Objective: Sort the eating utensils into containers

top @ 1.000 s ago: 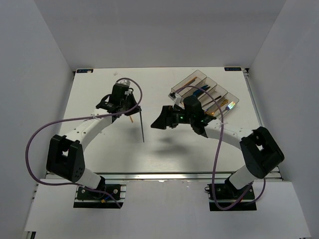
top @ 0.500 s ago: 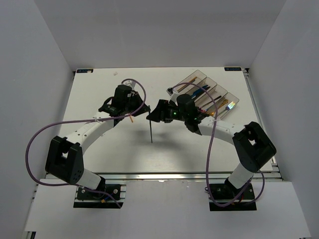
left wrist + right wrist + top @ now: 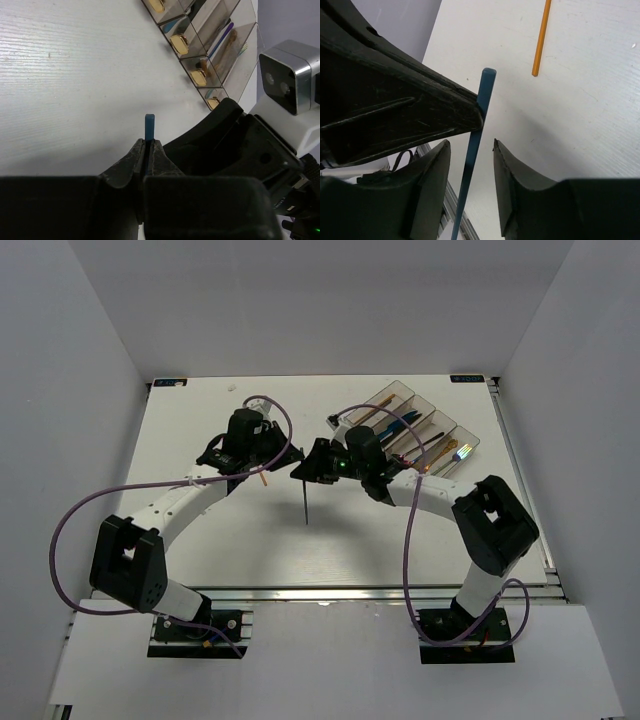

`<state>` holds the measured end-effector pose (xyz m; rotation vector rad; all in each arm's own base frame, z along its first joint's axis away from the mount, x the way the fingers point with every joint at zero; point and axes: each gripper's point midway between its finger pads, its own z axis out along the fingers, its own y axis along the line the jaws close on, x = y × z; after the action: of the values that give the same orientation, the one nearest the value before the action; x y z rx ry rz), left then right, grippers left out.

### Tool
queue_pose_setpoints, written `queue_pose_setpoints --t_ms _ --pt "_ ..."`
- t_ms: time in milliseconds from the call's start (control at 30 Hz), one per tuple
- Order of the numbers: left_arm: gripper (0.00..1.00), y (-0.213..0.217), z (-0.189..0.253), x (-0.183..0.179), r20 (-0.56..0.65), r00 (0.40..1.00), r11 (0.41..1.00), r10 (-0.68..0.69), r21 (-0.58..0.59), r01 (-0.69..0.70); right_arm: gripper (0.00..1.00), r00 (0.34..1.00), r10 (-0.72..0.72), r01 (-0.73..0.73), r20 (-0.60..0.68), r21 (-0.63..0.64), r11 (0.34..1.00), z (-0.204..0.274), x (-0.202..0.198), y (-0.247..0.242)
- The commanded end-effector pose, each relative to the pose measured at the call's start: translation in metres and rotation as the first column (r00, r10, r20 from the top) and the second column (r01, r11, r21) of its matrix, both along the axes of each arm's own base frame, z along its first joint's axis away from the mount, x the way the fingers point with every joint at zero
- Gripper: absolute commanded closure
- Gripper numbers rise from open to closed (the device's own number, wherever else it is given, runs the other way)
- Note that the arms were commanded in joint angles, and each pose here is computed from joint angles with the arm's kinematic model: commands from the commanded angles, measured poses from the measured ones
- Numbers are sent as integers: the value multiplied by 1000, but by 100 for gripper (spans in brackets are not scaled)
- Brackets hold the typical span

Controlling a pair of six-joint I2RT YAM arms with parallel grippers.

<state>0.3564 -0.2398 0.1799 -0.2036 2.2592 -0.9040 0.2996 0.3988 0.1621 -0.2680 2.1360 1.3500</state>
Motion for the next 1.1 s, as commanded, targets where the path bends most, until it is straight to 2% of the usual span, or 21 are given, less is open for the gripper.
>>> queue_pose_setpoints --t_ms 0,67,100,133,233,267,300,367,400,533,567,600,633,667,700,733,767,800,833,867,1067 --pt "100 -3 31 -4 68 998 999 -17 -38 20 60 998 4 -7 59 49 999 28 6 10" --pt "100 -2 30 -4 67 998 999 -13 -31 15 74 998 5 -8 61 51 999 28 7 11" --pt "100 -1 28 -4 60 998 1000 -12 -23 13 87 998 10 -13 62 51 999 28 7 12" --pt "80 0 29 -3 64 998 1000 -10 -15 11 100 998 10 -13 61 52 999 29 7 12" --pt "37 7 32 -1 70 997 1000 13 24 -15 100 998 -15 12 58 43 999 27 13 9" --pt "10 15 36 3 86 995 997 52 52 -57 100 998 -37 35 53 33 999 24 19 5" --pt "2 23 33 0 68 995 992 74 93 -80 100 997 -68 67 41 17 998 20 25 -1" --pt "2 39 54 5 122 985 980 118 148 -136 100 989 -148 148 3 10 989 16 47 -20" --pt "2 60 51 7 128 972 949 195 228 -220 100 980 -197 197 -13 4 980 13 58 -30" --pt "2 106 68 1 214 934 859 287 374 -349 100 905 -423 420 -50 -49 906 5 121 -86" --pt "2 113 65 -3 217 932 843 291 402 -357 100 863 -503 500 -50 -62 864 5 146 -113" --pt "2 123 66 -9 229 926 821 300 431 -373 100 837 -543 536 -69 -92 839 -7 160 -126" --pt "2 129 63 -12 237 927 803 290 466 -371 100 815 -574 568 -71 -94 818 1 178 -134" --pt "2 137 49 -19 226 930 781 291 505 -368 100 772 -631 622 -77 -114 775 -1 198 -159" --pt "2 145 51 -25 250 920 767 301 510 -389 100 746 -656 639 -114 -154 753 -19 211 -169" --pt "2 159 47 -28 277 904 724 327 541 -428 100 736 -669 658 -102 -122 743 1 232 -173" --pt "2 169 38 -36 285 896 703 341 555 -444 100 705 -695 677 -141 -160 718 -19 245 -189" --pt "2 173 29 -38 282 894 685 347 575 -447 100 695 -706 689 -138 -156 708 -18 256 -195" --pt "2 178 30 -42 297 888 676 350 577 -459 100 680 -723 714 -120 -115 691 2 276 -203" --pt "2 180 19 -47 284 895 671 343 593 -445 100 668 -730 712 -145 -159 684 -20 283 -207" --pt "2 180 3 -51 253 912 667 324 622 -410 100 615 -781 765 -104 -162 624 -27 330 -228"
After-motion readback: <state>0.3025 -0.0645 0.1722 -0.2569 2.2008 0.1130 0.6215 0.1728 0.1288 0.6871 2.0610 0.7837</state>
